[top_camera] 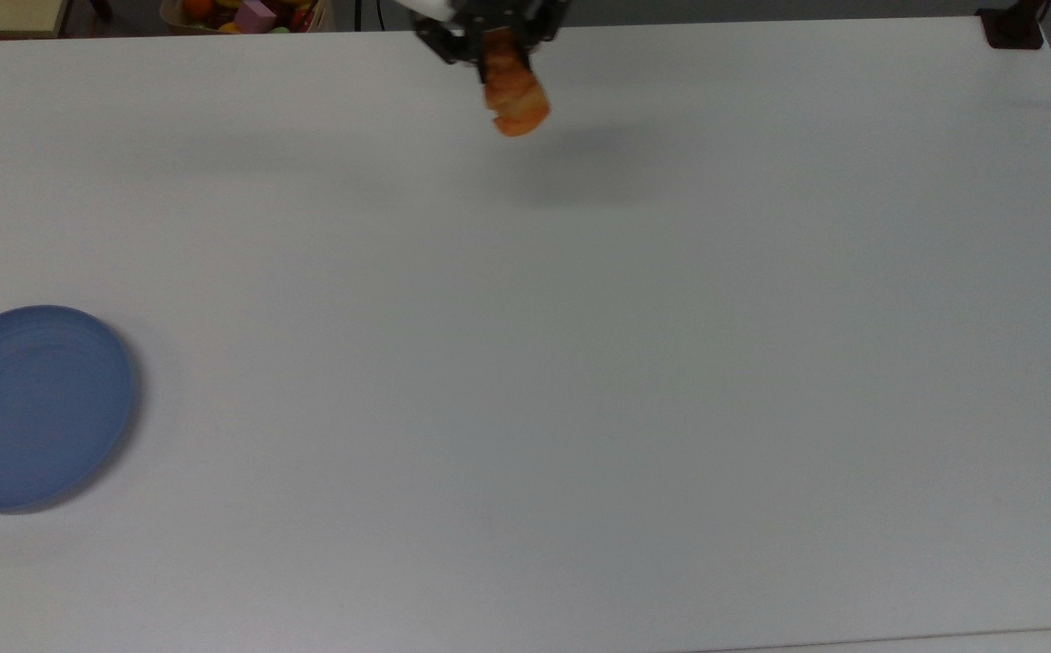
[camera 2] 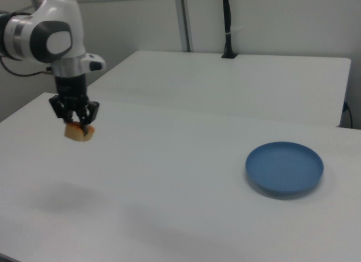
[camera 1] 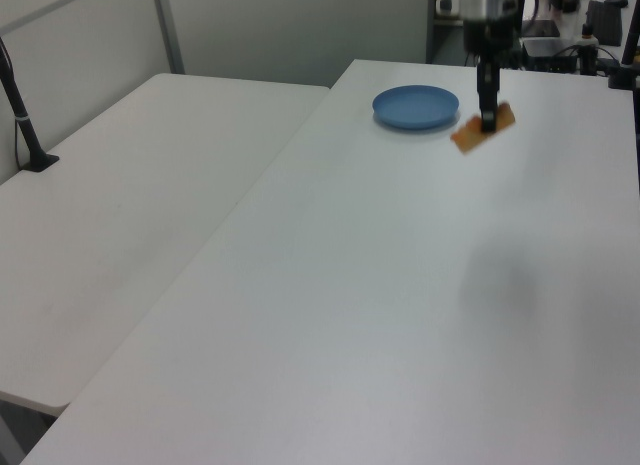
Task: Put the bread on the table
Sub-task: 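Lift the bread roll off the plate and carry it across the table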
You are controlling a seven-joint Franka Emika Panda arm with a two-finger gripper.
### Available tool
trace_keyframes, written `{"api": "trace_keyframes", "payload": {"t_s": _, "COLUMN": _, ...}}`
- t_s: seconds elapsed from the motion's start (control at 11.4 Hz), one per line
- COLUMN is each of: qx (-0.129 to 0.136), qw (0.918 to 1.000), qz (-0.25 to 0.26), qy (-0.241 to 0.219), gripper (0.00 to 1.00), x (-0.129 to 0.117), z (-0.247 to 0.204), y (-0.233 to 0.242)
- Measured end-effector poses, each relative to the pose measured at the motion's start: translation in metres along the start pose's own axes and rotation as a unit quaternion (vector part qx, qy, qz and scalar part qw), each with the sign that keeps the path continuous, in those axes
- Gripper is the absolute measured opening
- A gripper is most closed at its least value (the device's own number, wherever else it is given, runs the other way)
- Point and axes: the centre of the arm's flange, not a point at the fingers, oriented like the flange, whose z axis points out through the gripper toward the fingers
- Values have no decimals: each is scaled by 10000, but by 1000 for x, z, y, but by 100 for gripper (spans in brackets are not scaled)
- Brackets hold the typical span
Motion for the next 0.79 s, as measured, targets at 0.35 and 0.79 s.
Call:
{"api": "trace_keyframes", "payload": {"t_s": 0.35, "qx": -191, "qw": 9956, "qz": -674, "qy": -621, "gripper": 42, "x": -18, "z": 77, "y": -137}}
{"api": "trace_keyframes", "payload": {"t_s": 0.79, "qx": -457, "qw": 9964, "qz": -704, "qy": -84, "gripper": 42, "x": -41, "z": 154, "y": -238}}
